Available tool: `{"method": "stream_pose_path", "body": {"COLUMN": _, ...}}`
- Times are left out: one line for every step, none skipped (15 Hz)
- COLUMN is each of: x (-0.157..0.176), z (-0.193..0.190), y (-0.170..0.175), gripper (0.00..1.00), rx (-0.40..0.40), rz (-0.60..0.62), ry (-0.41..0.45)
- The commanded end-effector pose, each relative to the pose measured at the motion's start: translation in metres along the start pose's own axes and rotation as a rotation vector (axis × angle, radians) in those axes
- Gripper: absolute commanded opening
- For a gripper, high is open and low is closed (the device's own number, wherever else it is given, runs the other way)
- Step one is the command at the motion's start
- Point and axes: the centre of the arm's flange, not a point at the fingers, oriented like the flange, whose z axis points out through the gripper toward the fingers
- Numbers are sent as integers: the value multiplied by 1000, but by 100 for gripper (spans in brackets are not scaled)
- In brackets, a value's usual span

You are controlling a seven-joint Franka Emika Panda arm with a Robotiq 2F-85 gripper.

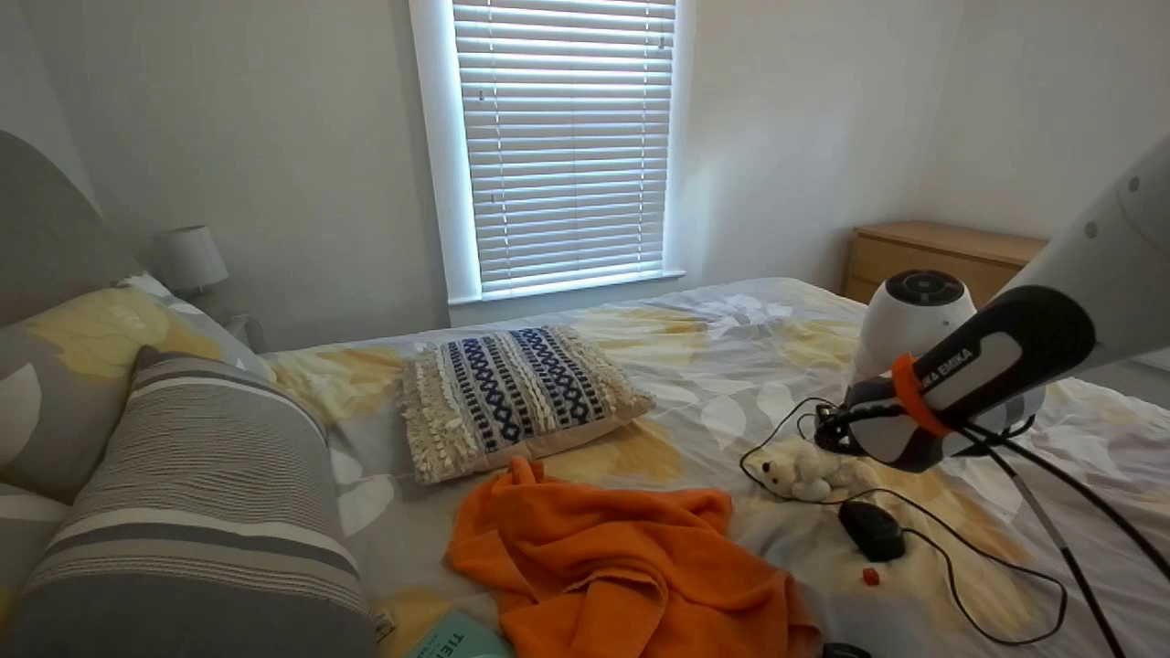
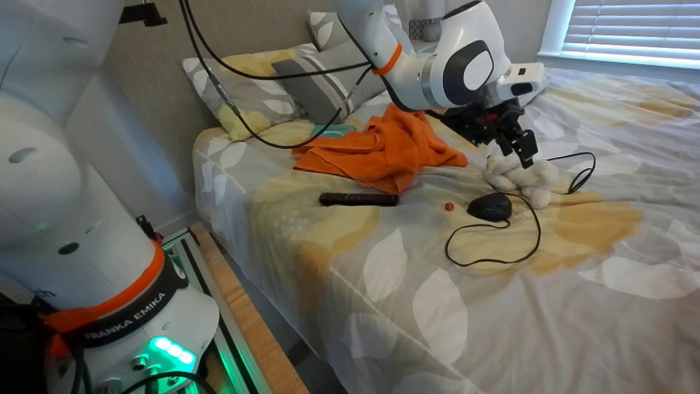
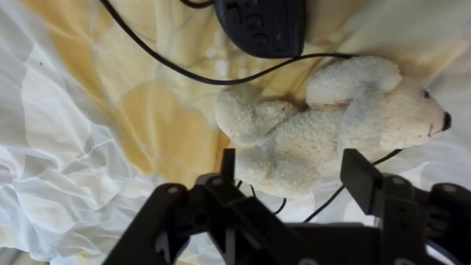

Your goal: Move the stuffed toy to the right

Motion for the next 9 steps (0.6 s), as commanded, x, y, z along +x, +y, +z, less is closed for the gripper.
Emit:
{"method": "stream_pose_path", "body": {"x": -6, "z": -75, "y": 17, "gripper": 100, "rx": 141, "rz": -110, "ry": -70}}
{"method": "stream_pose_path", "body": {"x": -6, "z": -95, "y": 15, "gripper": 100, "rx": 187, "rz": -141, "ry": -61}}
{"method": "stream_pose_path", "body": {"x": -6, "z": -115, "y": 15, "gripper": 100, "rx": 231, "rz": -174, "ry": -50}}
{"method": "stream_pose_path", "body": {"x": -7, "z": -135, "y": 15, "gripper": 100, "rx": 264, "rz": -206, "ry": -45}}
{"method": "stream_pose_path", "body": {"x": -11, "z": -154, "y": 16, "gripper": 100, "rx": 284, "rz": -232, "ry": -44}}
{"method": "stream_pose_path", "body": {"x": -17, "z": -176, "y": 18, "gripper": 100, "rx": 294, "rz": -254, "ry": -71}}
{"method": "stream_pose_path", "body": {"x": -24, "z": -193, "y": 19, "gripper": 100, "rx": 270, "rz": -254, "ry": -105}}
{"method": "stream_pose_path", "body": {"x": -31, "z": -209, "y": 23, "gripper": 100, "rx": 272, "rz": -260, "ry": -132}}
{"method": "stream_pose_path", "body": {"x": -38, "z": -223, "y": 26, "gripper": 100, "rx": 251, "rz": -254, "ry": -161}}
